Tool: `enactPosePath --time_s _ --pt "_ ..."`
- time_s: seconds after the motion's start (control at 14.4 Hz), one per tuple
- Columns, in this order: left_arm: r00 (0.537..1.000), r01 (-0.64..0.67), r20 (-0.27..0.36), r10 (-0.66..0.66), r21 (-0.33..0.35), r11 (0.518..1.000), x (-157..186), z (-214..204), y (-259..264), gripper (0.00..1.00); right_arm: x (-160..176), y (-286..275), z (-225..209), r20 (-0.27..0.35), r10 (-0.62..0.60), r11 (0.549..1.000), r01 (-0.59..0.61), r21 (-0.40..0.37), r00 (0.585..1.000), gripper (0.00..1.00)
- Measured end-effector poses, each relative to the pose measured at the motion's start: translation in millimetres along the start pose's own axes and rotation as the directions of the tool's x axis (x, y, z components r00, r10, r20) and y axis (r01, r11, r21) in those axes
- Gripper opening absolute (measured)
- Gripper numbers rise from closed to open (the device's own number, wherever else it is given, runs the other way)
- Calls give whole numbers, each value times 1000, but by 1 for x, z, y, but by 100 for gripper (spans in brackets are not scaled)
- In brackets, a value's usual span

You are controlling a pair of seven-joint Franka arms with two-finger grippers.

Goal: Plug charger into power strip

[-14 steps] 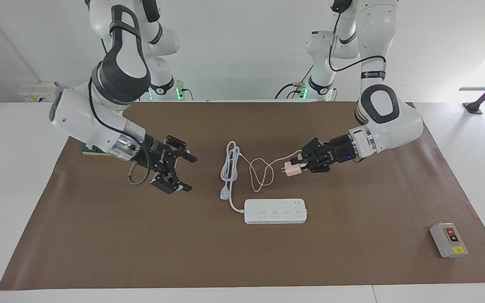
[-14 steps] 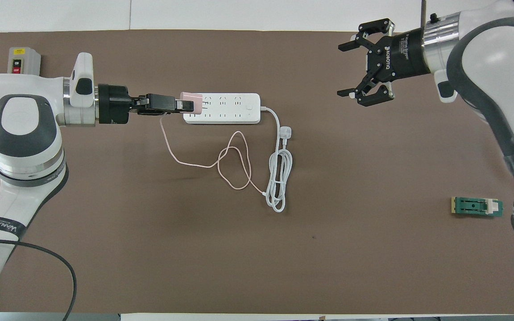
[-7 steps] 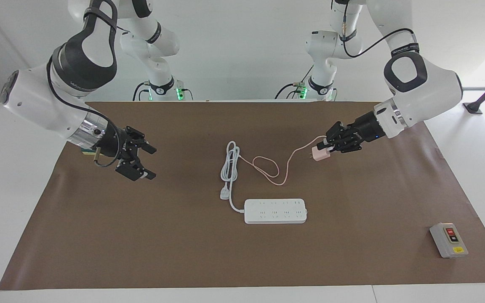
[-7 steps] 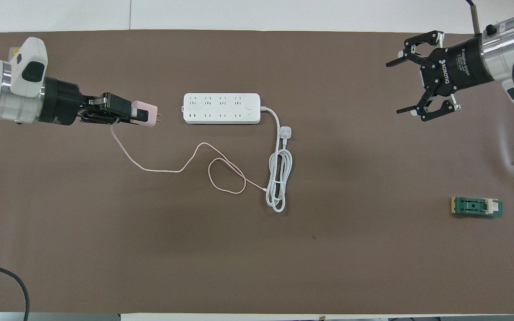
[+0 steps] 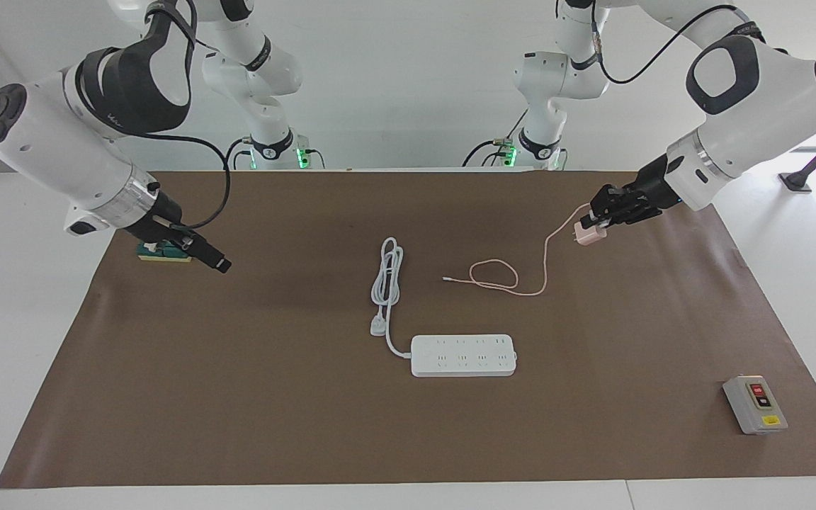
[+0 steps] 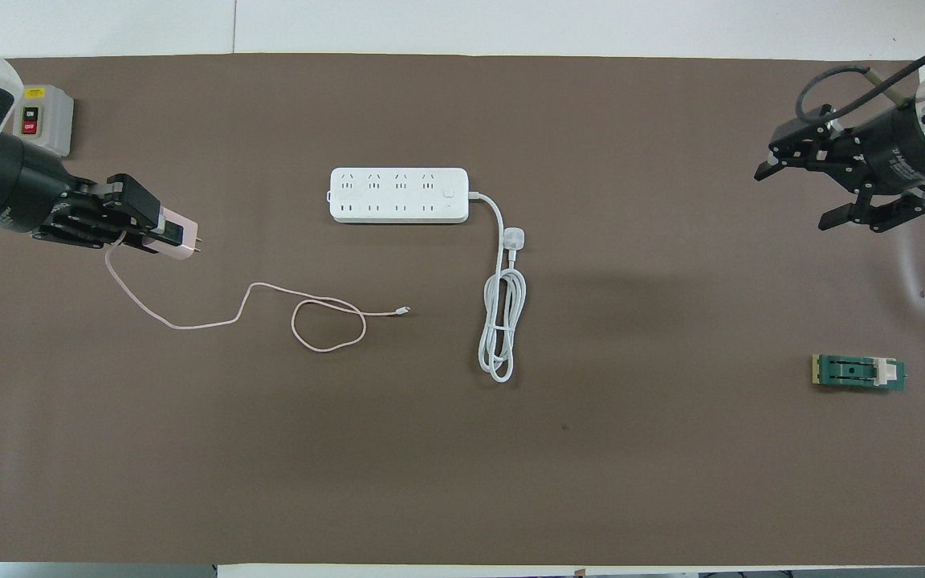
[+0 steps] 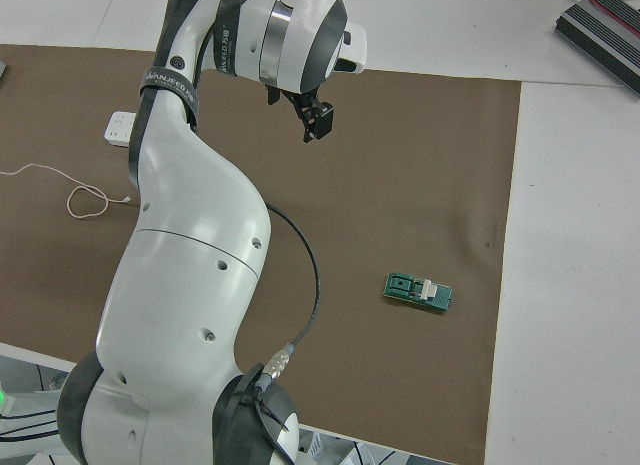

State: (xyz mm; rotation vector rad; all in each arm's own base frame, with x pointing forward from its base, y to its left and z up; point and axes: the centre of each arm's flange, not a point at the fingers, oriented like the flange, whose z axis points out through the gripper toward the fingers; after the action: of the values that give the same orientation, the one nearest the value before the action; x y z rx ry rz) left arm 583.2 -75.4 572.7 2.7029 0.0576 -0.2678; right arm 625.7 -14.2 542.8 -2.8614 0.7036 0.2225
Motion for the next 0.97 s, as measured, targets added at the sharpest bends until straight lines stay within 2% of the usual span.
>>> enactPosePath --time_s 0.21,0.42,0.62,0.83,0.97 --pt "1000 16 -5 -16 74 997 -4 -8 1 31 -10 13 -25 -50 -261 960 254 -114 964 100" --pt "1000 21 -15 -18 186 982 -8 -20 -4 31 -29 21 -57 -79 -410 903 392 -177 909 100" --pt "1000 24 -16 -21 227 973 -11 -26 -3 31 -61 29 -87 -88 -446 886 425 -187 891 100" --pt "999 53 -23 -49 232 971 -11 -25 1 31 -88 38 -98 -56 -464 875 447 -187 884 100" --pt "995 99 -31 -94 234 967 -12 -22 5 31 -94 42 -95 -37 -473 869 458 -188 881 100"
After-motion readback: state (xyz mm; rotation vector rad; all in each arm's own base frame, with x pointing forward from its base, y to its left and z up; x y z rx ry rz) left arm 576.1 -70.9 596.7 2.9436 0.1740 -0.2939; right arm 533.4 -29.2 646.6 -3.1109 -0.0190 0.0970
